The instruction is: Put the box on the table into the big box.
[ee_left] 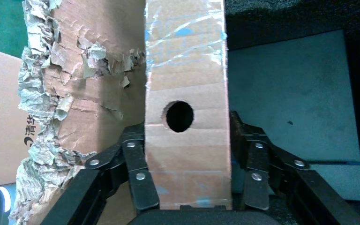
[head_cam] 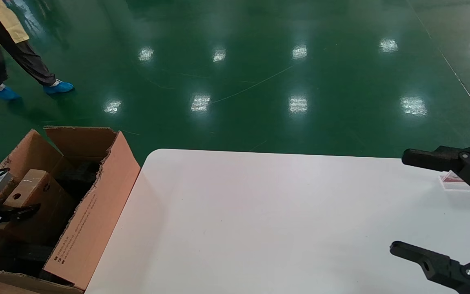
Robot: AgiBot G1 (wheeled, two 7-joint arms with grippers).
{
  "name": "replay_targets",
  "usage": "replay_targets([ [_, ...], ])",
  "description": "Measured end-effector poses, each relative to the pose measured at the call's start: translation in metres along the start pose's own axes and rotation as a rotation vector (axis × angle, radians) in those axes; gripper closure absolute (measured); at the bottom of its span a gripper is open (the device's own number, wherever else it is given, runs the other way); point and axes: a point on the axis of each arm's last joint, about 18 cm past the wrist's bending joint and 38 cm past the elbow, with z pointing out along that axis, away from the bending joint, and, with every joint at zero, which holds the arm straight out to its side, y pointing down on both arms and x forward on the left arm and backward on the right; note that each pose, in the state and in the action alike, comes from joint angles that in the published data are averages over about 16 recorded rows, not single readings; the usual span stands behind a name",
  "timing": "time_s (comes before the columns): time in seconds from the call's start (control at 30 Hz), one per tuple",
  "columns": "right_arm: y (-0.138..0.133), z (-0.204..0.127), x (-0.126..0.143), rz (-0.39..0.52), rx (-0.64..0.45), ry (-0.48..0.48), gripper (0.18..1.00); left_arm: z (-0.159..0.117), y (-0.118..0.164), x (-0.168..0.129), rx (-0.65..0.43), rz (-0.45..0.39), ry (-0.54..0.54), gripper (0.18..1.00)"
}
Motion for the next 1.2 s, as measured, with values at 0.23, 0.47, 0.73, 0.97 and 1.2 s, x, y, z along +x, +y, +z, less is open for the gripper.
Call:
replay_targets([
  [0.23,0.000,0.000,0.000,0.000,0.000,0.000,0.178,0.001,-0.004,-0.002,0.014,0.003,-0.005,0.528],
  [0.47,0.000,0.000,0.000,0.000,0.000,0.000,0.178,0.002,-0.010,-0.005,0.035,0.006,-0.009,0.383],
  [0.73,0.000,0.000,0.000,0.000,0.000,0.000,0.178,0.002,-0.020,-0.005,0.067,0.014,0.001,0.261],
  [0.97,0.000,0.000,0.000,0.000,0.000,0.000,0.178,-0.001,-0.055,0.005,0.161,0.045,0.066,0.206],
  [1.2,0.000,0.000,0.000,0.000,0.000,0.000,0.178,-0.014,-0.115,0.030,0.316,0.106,0.200,0.187],
])
